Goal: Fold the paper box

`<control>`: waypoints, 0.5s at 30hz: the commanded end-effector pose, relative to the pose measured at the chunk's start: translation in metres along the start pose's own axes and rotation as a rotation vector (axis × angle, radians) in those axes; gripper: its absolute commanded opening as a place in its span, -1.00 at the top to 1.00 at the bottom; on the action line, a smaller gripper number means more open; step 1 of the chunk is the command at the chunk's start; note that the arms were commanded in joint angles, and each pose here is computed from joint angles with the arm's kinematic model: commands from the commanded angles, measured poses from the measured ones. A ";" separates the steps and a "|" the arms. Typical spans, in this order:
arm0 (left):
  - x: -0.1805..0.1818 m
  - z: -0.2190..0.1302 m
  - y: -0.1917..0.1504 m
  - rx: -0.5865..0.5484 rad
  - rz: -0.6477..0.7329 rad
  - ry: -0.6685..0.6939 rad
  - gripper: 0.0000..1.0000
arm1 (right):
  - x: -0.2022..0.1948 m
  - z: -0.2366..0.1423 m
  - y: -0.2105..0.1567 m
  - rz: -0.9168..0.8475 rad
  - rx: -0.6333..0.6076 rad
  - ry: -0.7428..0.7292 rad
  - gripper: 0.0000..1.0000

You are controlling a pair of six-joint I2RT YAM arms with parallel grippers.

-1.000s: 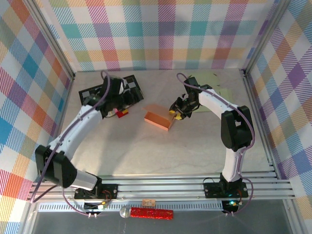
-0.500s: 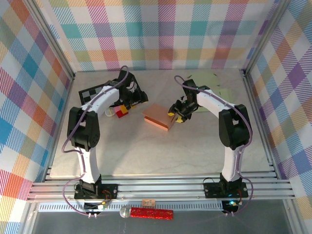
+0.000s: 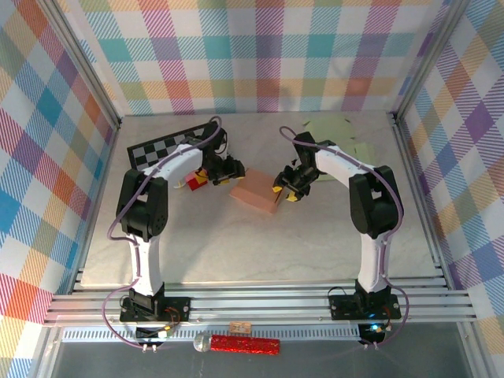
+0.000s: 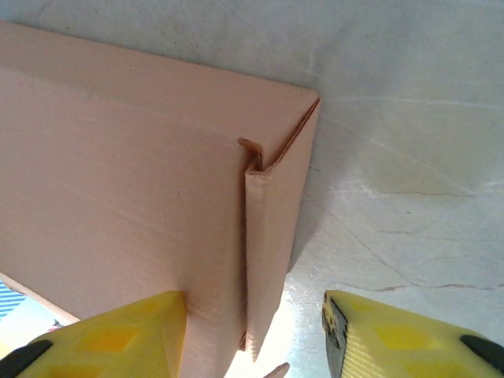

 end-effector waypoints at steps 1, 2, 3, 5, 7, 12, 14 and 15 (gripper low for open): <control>0.005 0.012 -0.009 0.030 0.015 0.007 -0.09 | -0.006 0.005 -0.002 -0.023 0.012 -0.045 -0.01; 0.004 0.014 -0.010 0.031 0.016 0.000 -0.07 | -0.006 0.005 -0.002 -0.028 0.010 -0.046 -0.01; 0.004 0.016 -0.013 0.036 0.018 -0.004 -0.05 | -0.006 0.005 -0.002 -0.034 0.010 -0.047 0.00; 0.004 0.020 -0.016 0.045 0.024 -0.005 -0.02 | -0.006 0.004 -0.001 -0.047 0.006 -0.052 -0.01; 0.003 0.022 -0.020 0.050 0.028 -0.004 0.01 | -0.006 0.004 -0.001 -0.063 0.004 -0.052 -0.01; 0.002 0.019 -0.033 0.046 0.010 -0.007 0.09 | -0.003 0.002 0.000 -0.127 0.001 -0.046 -0.01; 0.000 0.016 -0.042 0.044 -0.003 -0.010 0.11 | -0.001 0.001 0.000 -0.159 0.005 -0.037 0.00; -0.001 0.015 -0.046 0.045 -0.011 -0.013 0.13 | 0.000 0.000 0.000 -0.171 0.007 -0.032 0.00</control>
Point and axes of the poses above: each hand's point on the last joint's axis, 136 mm out from that joint toward the fingers, its own z axis out along the fingers, its own x axis along the line the jaws close on, y = z × x, the point moved 6 cm from there along -z, back along the fingers, and after that the axes turned 4 degrees about z, right-handed, at the moved point
